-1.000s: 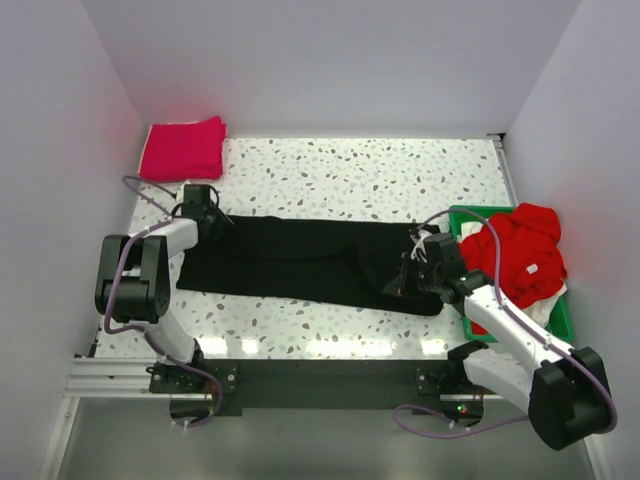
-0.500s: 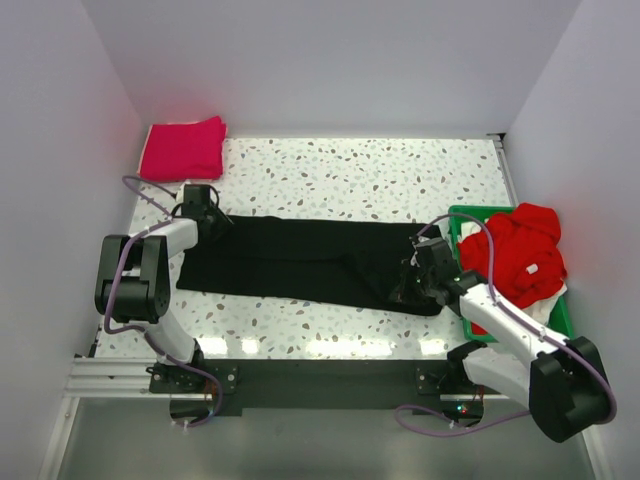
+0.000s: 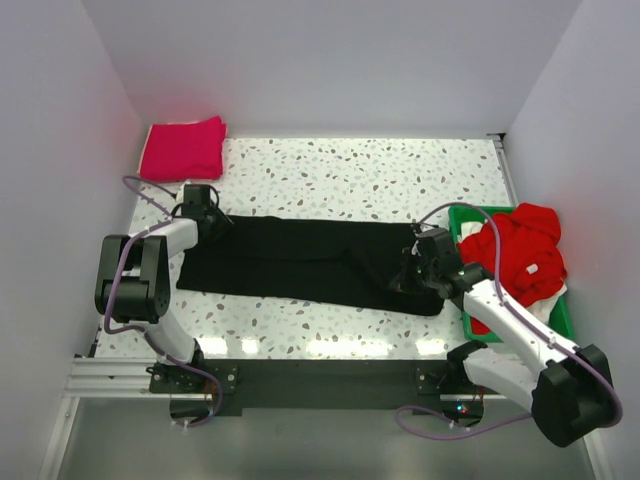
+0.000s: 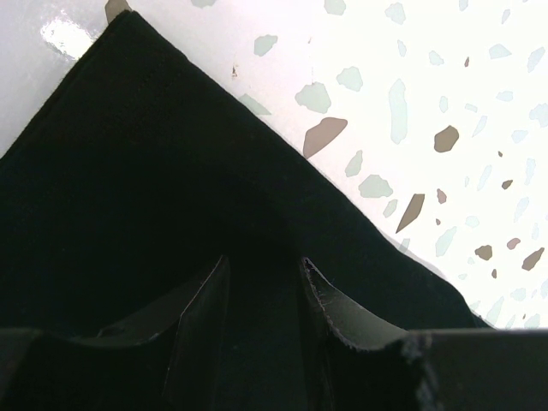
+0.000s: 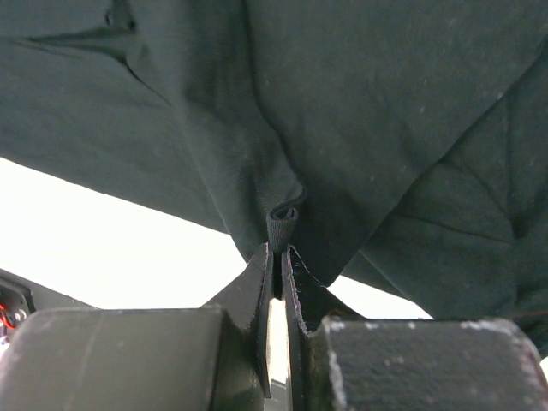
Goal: Fold and stack the t-shirts
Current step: Fold the tshirt
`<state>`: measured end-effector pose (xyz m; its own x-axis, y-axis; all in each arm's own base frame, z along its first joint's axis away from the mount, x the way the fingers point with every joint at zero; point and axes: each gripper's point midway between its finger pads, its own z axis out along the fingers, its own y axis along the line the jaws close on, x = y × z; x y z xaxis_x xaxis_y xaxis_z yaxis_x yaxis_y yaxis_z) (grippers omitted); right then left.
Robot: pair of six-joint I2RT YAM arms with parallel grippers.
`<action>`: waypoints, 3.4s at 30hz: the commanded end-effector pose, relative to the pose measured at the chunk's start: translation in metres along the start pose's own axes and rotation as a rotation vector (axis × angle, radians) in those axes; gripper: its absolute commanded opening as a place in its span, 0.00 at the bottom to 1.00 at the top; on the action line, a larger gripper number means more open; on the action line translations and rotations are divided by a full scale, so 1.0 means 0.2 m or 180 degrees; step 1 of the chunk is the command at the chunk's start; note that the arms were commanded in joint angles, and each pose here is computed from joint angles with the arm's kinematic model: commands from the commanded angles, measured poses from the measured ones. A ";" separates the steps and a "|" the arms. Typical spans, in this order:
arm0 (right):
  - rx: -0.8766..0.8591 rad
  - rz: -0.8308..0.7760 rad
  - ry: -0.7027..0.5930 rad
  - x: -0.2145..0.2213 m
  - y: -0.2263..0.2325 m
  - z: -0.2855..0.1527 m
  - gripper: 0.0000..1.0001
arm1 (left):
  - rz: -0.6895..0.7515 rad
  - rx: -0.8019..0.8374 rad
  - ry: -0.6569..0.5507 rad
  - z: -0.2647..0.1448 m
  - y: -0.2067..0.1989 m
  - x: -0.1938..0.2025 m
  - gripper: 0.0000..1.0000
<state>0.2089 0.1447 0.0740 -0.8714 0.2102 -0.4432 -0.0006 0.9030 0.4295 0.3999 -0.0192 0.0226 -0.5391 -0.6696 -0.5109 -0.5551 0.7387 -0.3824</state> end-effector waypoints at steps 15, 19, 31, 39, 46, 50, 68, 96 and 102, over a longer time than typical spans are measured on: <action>0.1254 -0.0118 -0.0508 -0.35 -0.24 0.07 0.26 | 0.0092 -0.0154 0.0057 -0.01 0.06 0.03 0.43; 0.1235 -0.0097 -0.0550 -0.39 -0.22 0.04 0.38 | 0.0127 -0.0114 0.0043 -0.02 0.05 0.02 0.43; 0.0784 -0.0084 -0.0615 -0.47 -0.01 0.09 0.63 | 0.0126 0.0320 -0.0174 -0.22 -0.11 -0.06 0.47; 0.0821 0.0052 -0.0298 -0.45 0.00 0.39 0.62 | 0.0276 0.0149 -0.0095 -0.24 -0.04 0.12 0.43; 0.0917 0.0046 -0.0142 -0.50 0.00 0.56 0.62 | 0.0244 -0.0143 -0.0004 -0.23 0.11 0.32 0.35; 0.0917 -0.0075 -0.0164 -0.64 0.05 0.67 0.62 | 0.0272 -0.0233 0.0046 -0.26 0.17 0.41 0.35; 0.0254 -0.1041 -0.0420 -1.40 0.42 1.31 0.67 | -0.0081 0.0653 0.0900 -0.58 0.02 0.96 0.41; 0.0534 -0.0325 -0.0551 -1.32 0.40 0.84 0.65 | 0.1452 0.0884 0.0679 -0.68 -0.05 0.97 0.20; 0.0712 -0.0286 -0.0329 -1.27 0.32 1.01 0.51 | 0.1358 0.0835 0.0822 -0.66 -0.06 1.11 0.19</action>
<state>0.5227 0.2252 0.0648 -0.8070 0.1417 -0.5733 0.0089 0.9736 0.2280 0.1996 -0.1730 0.0178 -0.8504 -0.2286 -0.4739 -0.0640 0.9389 -0.3381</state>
